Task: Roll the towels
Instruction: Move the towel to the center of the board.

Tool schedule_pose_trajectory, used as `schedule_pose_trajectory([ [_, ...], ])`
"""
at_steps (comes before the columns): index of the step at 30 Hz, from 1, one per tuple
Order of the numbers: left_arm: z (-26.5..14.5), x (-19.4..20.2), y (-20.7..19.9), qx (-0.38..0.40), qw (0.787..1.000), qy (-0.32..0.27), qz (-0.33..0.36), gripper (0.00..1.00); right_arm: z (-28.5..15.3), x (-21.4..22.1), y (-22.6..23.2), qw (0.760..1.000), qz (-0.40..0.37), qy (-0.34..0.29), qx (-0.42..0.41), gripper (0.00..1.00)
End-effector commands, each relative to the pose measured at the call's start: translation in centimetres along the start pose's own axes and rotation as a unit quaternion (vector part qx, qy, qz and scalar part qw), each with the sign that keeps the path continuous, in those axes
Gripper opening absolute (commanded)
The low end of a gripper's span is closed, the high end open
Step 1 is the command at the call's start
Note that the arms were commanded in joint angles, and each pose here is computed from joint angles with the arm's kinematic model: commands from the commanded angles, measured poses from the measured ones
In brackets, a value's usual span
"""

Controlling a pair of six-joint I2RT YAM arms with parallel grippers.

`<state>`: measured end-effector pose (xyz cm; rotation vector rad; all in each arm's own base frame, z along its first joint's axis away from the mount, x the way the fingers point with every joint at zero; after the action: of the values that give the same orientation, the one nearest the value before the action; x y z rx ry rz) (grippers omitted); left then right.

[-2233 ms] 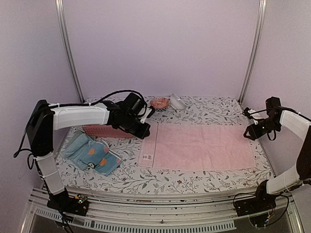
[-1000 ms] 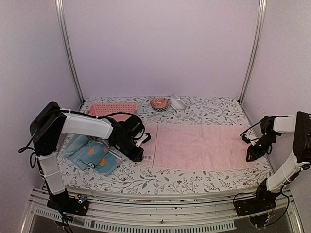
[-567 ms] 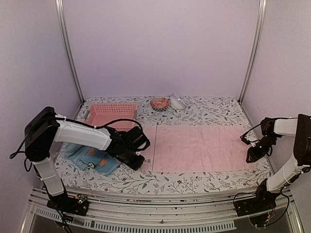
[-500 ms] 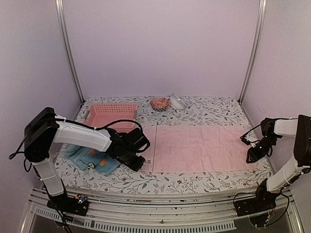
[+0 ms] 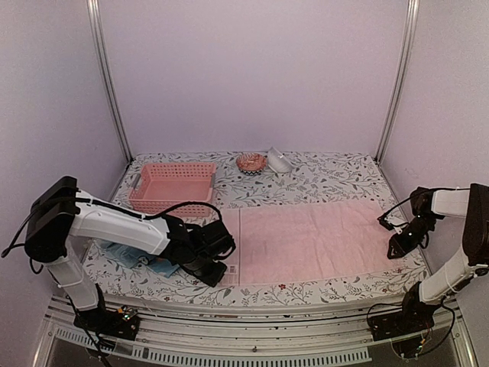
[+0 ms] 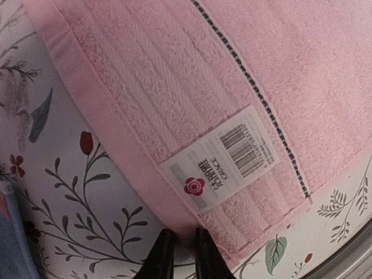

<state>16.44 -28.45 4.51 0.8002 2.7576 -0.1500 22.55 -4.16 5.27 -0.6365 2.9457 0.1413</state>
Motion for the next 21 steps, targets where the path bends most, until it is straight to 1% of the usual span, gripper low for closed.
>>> schedule_pose_trajectory([
  [1,1.1,9.1,2.4,-0.060,0.980,0.188,0.017,0.15,-0.1,1.1,0.5,1.000,-0.003,0.027,-0.010,0.31],
  [7,0.2,9.3,2.0,-0.050,0.980,0.191,0.020,0.13,-0.6,1.9,0.6,0.998,-0.010,0.054,-0.011,0.32],
  [10,-0.4,8.7,1.5,-0.042,0.982,0.183,0.025,0.14,-1.3,1.4,0.8,0.999,-0.006,0.047,-0.023,0.33],
  [11,-0.7,8.4,1.0,-0.029,0.983,0.181,0.029,0.16,-1.8,1.0,0.8,0.999,-0.005,0.039,-0.027,0.33],
  [13,-1.8,7.1,0.2,-0.012,0.986,0.162,0.035,0.23,-3.1,-0.3,0.8,0.999,-0.005,0.014,-0.036,0.35],
  [15,-3.3,5.0,-0.3,-0.006,0.990,0.132,0.046,0.33,-4.7,-1.9,0.6,0.999,-0.001,-0.014,-0.045,0.37],
  [16,-4.0,3.9,-0.3,-0.006,0.992,0.118,0.049,0.36,-5.5,-2.7,0.5,0.998,0.000,-0.027,-0.050,0.37],
  [18,-5.3,1.3,0.2,-0.006,0.995,0.090,0.047,0.38,-6.8,-4.3,0.2,0.997,0.004,-0.053,-0.057,0.38],
  [21,-6.1,-2.1,2.1,-0.017,0.998,0.046,0.028,0.38,-8.1,-6.8,-0.9,0.994,0.010,-0.090,-0.055,0.36],
])
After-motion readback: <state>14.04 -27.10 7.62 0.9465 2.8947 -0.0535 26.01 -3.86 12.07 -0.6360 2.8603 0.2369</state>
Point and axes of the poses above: each gripper's point midway between its finger pads, its own z axis out along the fingers, its own y axis along the line the jaws close on, x = y × z, the point moved 4 cm from there along -z, back along the fingers
